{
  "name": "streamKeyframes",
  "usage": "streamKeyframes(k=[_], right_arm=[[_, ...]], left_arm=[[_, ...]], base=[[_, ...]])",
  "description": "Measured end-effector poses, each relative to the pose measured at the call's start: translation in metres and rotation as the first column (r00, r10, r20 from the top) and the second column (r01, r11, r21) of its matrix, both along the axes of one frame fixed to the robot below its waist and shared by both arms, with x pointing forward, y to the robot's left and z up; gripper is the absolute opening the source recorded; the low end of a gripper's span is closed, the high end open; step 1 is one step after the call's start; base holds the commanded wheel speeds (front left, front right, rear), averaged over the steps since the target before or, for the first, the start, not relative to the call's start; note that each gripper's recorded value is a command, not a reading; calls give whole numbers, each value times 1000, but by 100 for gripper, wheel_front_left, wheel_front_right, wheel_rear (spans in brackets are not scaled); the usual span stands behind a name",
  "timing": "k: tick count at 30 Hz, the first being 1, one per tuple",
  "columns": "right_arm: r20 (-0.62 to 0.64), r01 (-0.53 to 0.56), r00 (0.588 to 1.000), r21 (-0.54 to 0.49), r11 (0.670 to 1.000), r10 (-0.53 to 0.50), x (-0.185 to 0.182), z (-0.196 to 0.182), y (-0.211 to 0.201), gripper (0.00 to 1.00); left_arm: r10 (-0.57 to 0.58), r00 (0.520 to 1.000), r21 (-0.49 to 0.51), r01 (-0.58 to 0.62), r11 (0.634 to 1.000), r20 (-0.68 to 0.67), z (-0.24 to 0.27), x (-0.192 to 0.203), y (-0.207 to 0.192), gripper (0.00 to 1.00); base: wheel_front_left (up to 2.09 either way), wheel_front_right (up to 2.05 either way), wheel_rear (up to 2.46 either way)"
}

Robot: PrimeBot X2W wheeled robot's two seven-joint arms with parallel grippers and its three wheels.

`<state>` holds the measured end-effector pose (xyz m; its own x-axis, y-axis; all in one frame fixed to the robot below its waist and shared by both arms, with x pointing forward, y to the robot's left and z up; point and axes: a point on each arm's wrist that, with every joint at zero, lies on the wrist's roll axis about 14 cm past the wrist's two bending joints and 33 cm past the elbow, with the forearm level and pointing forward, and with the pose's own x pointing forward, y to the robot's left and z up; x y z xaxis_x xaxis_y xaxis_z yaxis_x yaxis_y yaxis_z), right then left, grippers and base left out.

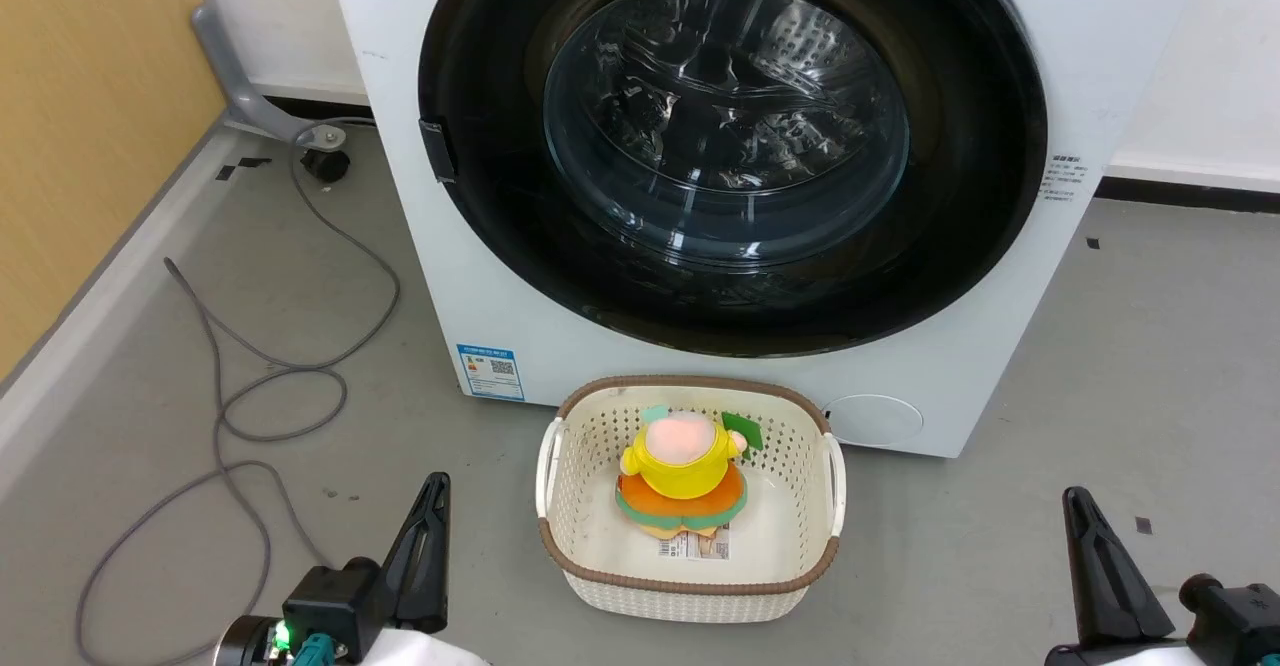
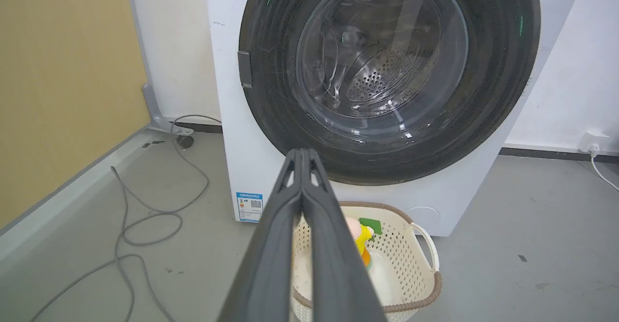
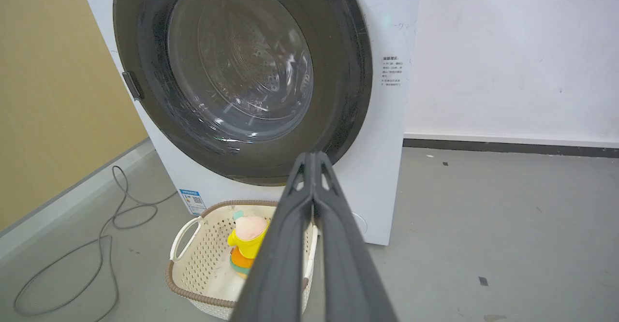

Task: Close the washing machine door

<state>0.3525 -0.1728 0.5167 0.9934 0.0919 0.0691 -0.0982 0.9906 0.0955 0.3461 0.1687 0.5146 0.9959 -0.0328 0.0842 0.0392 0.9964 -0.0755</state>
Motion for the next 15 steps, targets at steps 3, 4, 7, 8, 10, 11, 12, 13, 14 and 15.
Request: streamKeyframes(k=[3,4,7,8,10,11,12,13,14,15], right_arm=[[-6,-1,1000,-7,1000,1,0,-1,0,0],[-8,-1,1000,-8,1000,1,0,-1,0,0],[-5,-2,1000,-9,1000,2,1,0,1,0],[-4,-3,1000,-10,1000,3,1,0,1,0],[-1,-4,1000,-10,1000,4,2,2,1,0],[-5,-5,1000,-13,1000,5,2,1,2,0],[-6,-6,1000,-16,1000,6,2,1,2,0],[-7,-6,1000,-17,1000,6,2,1,2,0],[-7,-6,1000,-17,1000,6,2,1,2,0],[-11,-7,1000,-17,1000,7,2,1,2,0]], left_arm=[[0,1000,5,0,1000,-5,0,1,0,0],[-1,1000,9,1,1000,-5,0,1,0,0],[0,1000,9,1,1000,-11,0,1,0,0],[0,1000,10,0,1000,-10,0,1,0,0],[0,1000,12,0,1000,-11,0,2,0,0],[0,1000,15,0,1000,-15,0,2,0,0],[0,1000,17,0,1000,-15,0,2,1,0],[0,1000,17,0,1000,-15,0,3,1,0],[0,1000,17,0,1000,-17,0,3,1,0],[1,1000,19,0,1000,-19,0,3,1,0]], base=[[0,0,0],[0,0,0],[0,0,0],[0,0,0],[0,0,0],[0,0,0],[0,0,0],[0,0,0],[0,0,0],[0,0,0]])
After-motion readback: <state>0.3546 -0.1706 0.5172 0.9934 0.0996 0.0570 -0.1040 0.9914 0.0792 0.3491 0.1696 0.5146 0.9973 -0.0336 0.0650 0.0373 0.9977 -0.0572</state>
